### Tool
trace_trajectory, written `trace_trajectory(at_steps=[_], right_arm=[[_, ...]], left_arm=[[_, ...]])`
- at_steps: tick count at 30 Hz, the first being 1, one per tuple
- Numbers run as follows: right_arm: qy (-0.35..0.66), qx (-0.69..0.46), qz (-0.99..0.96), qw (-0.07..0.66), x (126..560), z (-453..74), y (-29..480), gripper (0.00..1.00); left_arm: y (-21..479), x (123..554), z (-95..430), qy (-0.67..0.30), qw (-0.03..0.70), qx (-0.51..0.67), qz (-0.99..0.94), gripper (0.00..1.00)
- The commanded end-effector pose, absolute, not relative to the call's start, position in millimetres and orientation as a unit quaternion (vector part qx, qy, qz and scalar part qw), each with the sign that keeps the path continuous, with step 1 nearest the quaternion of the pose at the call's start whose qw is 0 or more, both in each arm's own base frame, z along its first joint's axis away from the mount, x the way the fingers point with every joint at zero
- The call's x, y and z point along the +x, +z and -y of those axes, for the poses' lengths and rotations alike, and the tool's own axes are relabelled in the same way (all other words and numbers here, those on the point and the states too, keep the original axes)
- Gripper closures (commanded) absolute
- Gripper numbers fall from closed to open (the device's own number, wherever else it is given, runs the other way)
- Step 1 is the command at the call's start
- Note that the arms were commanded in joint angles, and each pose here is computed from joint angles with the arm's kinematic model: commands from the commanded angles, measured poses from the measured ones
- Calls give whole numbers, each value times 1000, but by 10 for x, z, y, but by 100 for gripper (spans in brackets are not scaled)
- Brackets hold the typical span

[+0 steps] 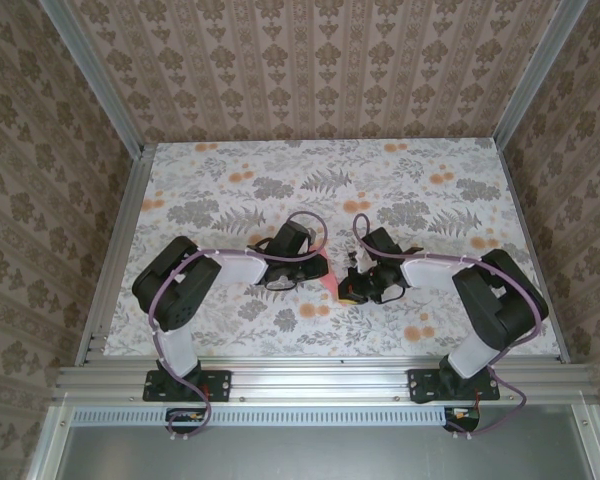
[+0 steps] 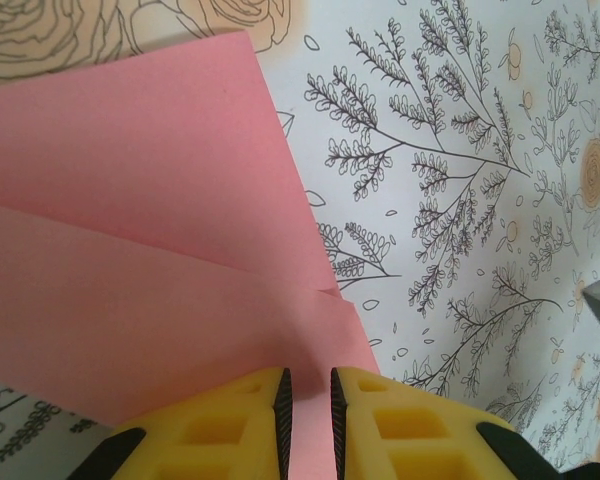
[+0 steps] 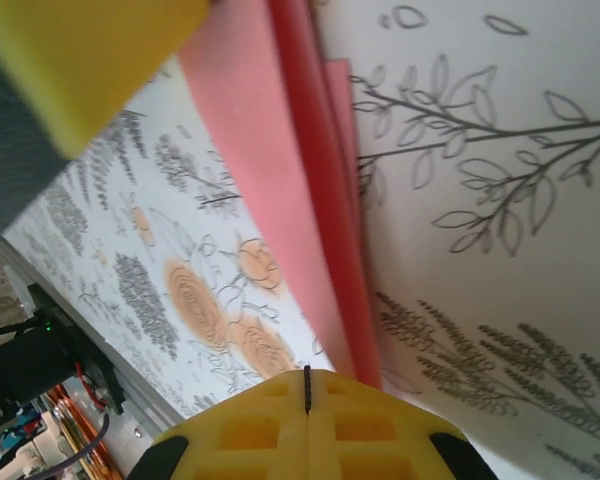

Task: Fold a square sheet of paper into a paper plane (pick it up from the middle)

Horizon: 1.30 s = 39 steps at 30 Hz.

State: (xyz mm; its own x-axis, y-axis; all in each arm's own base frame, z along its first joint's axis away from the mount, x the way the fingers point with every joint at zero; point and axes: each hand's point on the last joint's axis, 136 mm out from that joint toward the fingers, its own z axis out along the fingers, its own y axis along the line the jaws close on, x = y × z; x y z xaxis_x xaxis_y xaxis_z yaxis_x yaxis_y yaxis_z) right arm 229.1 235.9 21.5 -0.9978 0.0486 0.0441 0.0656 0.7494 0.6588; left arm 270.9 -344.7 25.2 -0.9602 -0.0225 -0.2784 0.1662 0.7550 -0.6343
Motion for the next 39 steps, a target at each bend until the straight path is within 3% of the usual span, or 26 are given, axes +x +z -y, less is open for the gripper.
trace_trajectory(at_steps=[1,6,14,22,31,39], right_arm=[[-306,-57,949,53,2117,-2157,-97,98],[-302,-61,948,79,2007,-2118,-196,99],[-336,-44,940,51,2046,-2189,126,98],[-298,-60,949,88,1899,-2049,-258,99],[-367,-36,930,-4,2405,-2332,416,99],[-377,-45,925,14,2552,-2449,218,98]], left_arm=[[135,2691,3379,-322,129,44,-937,79],[122,2677,3370,-320,127,46,-938,79],[142,2676,3386,-324,127,48,-936,79],[150,2676,3403,-325,124,52,-936,79],[165,2671,3414,-328,123,56,-935,79],[188,2676,3413,-330,126,55,-934,79]])
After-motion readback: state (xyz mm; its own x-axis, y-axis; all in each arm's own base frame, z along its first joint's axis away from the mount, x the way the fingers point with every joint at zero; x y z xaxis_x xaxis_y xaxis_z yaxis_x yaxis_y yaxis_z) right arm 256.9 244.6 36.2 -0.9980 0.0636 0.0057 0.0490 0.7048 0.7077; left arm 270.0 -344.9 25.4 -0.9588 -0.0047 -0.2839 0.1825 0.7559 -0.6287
